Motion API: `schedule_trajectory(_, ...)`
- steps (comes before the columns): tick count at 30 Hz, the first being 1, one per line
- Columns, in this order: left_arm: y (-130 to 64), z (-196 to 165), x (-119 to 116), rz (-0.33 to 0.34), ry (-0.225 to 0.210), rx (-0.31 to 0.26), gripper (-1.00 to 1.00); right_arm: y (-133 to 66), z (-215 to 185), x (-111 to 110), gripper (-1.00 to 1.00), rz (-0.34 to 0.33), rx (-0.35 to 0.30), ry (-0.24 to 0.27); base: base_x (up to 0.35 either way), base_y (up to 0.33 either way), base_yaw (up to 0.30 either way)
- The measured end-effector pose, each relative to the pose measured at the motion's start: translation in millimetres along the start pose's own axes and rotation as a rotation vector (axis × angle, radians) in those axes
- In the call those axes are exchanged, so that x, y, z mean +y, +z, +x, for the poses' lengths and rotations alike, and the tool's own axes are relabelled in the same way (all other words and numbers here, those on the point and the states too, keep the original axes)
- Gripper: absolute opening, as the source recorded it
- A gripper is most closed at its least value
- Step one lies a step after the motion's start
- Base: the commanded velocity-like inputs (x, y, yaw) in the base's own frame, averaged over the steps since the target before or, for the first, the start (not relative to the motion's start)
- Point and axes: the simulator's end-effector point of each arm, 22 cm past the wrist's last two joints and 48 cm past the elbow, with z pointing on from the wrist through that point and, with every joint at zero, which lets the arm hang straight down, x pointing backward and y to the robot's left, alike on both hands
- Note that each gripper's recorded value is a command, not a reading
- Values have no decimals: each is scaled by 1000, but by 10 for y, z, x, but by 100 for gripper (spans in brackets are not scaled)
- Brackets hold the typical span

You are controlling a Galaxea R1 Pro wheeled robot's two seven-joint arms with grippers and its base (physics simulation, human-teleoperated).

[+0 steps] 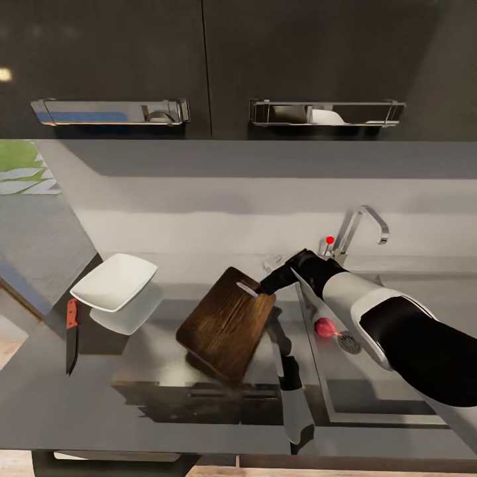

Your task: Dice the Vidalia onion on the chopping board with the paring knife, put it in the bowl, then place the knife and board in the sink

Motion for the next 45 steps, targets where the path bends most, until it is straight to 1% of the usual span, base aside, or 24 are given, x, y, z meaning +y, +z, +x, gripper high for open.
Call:
schedule_trajectory(2,-1,3,0,0,0,1,100,-18,4,-100,-100,26,-10,26,-15,0,0)
schedule_trajectory(3,-1,5,1,0,0,1,100,-39,-8,-201,-100,53,-26,50,-47,0,0)
schedule_trajectory(4,-1,6,1,0,0,2,100,-43,2,-225,-100,59,-26,63,-79,0,0)
schedule_trajectory(6,-1,7,1,0,0,2,100,-59,-27,-289,-100,74,-47,101,-108,0,0)
schedule_trajectory(8,-1,7,1,0,1,2,100,-67,-41,-320,-100,82,-58,121,-147,28,0)
schedule_trajectory(12,-1,7,1,0,0,2,100,-76,-44,-387,-100,107,-64,138,-195,82,0)
schedule_trajectory(17,-1,7,1,0,0,2,100,-87,-29,-481,-100,147,-63,145,-243,142,0)
schedule_trajectory(22,-1,8,1,0,0,2,100,-92,-17,-514,-100,161,-60,145,-257,177,0)
schedule_trajectory(24,-1,7,0,0,1,2,100,-103,-9,-558,-100,176,-61,149,-257,187,0)
schedule_trajectory(26,-1,7,0,0,2,2,100,-135,-1,-657,-100,202,-73,181,-232,186,0)
schedule_trajectory(28,-2,9,0,0,2,2,100,-168,1,-760,-100,232,-92,230,-169,134,0)
schedule_trajectory(29,-2,10,0,0,2,2,100,-193,-1,-824,-100,247,-107,268,-79,56,0)
schedule_trajectory(30,-2,11,0,1,3,2,100,-230,7,-915,-100,269,-126,323,-51,36,0)
schedule_trajectory(31,-2,10,-1,1,3,2,100,-251,30,-981,-100,289,-131,354,-41,28,0)
schedule_trajectory(32,-3,11,0,1,3,2,100,-260,55,-1017,-100,303,-128,360,-26,18,0)
schedule_trajectory(35,-3,12,0,1,3,2,100,-312,101,-1150,-100,352,-134,412,-14,10,0)
schedule_trajectory(36,-3,12,0,1,3,2,100,-325,125,-1189,-100,370,-131,420,-7,5,0)
schedule_trajectory(40,-3,12,0,1,3,2,100,-352,164,-1254,-100,395,-132,450,-3,2,0)
schedule_trajectory(43,-3,12,0,1,3,2,100,-412,240,-1377,-100,418,-134,482,0,0,0)
schedule_trajectory(44,-3,12,0,1,3,2,100,-438,275,-1429,-100,428,-135,497,0,0,0)
schedule_trajectory(45,-3,12,0,1,3,2,100,-473,328,-1504,-100,443,-140,536,0,0,0)
